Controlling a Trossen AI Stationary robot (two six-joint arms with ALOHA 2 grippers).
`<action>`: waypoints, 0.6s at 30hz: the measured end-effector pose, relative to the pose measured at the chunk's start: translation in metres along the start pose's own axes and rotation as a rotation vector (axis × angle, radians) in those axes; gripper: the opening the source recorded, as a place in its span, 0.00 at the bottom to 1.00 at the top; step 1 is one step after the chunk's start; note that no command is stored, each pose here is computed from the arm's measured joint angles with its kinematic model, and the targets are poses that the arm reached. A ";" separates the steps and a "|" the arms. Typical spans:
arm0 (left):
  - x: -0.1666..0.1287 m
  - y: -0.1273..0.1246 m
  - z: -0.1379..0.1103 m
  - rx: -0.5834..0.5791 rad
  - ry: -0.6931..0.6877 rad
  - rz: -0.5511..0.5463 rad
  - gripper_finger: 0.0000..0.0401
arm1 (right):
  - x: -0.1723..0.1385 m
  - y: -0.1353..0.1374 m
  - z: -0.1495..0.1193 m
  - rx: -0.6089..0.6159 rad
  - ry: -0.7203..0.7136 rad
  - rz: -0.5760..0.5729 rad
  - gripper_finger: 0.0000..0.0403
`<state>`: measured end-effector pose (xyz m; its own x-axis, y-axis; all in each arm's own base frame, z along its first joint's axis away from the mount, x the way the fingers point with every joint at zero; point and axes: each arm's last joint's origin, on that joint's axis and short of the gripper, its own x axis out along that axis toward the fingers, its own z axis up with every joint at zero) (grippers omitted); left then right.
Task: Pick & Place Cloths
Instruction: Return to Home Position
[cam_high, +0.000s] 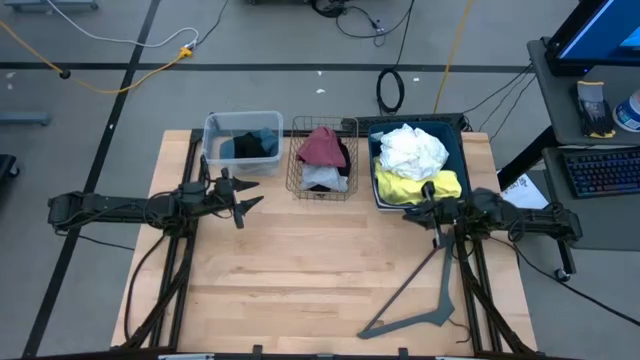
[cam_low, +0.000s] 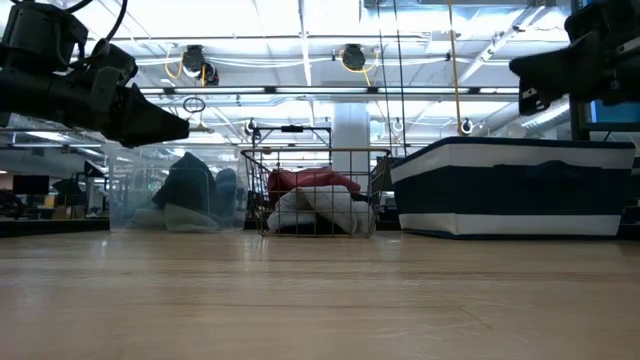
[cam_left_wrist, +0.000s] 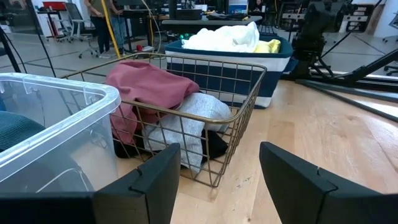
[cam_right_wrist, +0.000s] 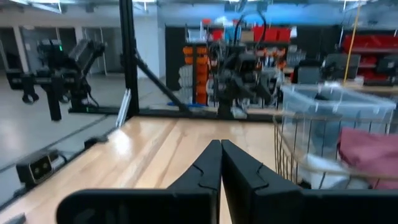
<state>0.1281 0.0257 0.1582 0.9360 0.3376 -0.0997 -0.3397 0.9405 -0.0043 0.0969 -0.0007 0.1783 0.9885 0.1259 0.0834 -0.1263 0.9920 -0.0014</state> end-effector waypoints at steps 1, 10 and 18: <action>0.000 0.000 0.000 0.000 0.000 0.000 0.56 | 0.000 0.000 0.002 -0.003 -0.016 0.000 0.01; 0.000 0.000 0.000 0.000 0.000 0.000 0.56 | 0.000 0.000 0.004 -0.007 -0.039 -0.001 0.02; 0.000 0.000 0.000 0.001 0.000 0.000 0.56 | 0.000 0.000 0.005 -0.009 -0.045 -0.002 0.01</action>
<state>0.1281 0.0257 0.1582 0.9359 0.3376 -0.1001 -0.3397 0.9405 -0.0035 0.0962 -0.0007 0.1835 0.9840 0.1238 0.1285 -0.1236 0.9923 -0.0098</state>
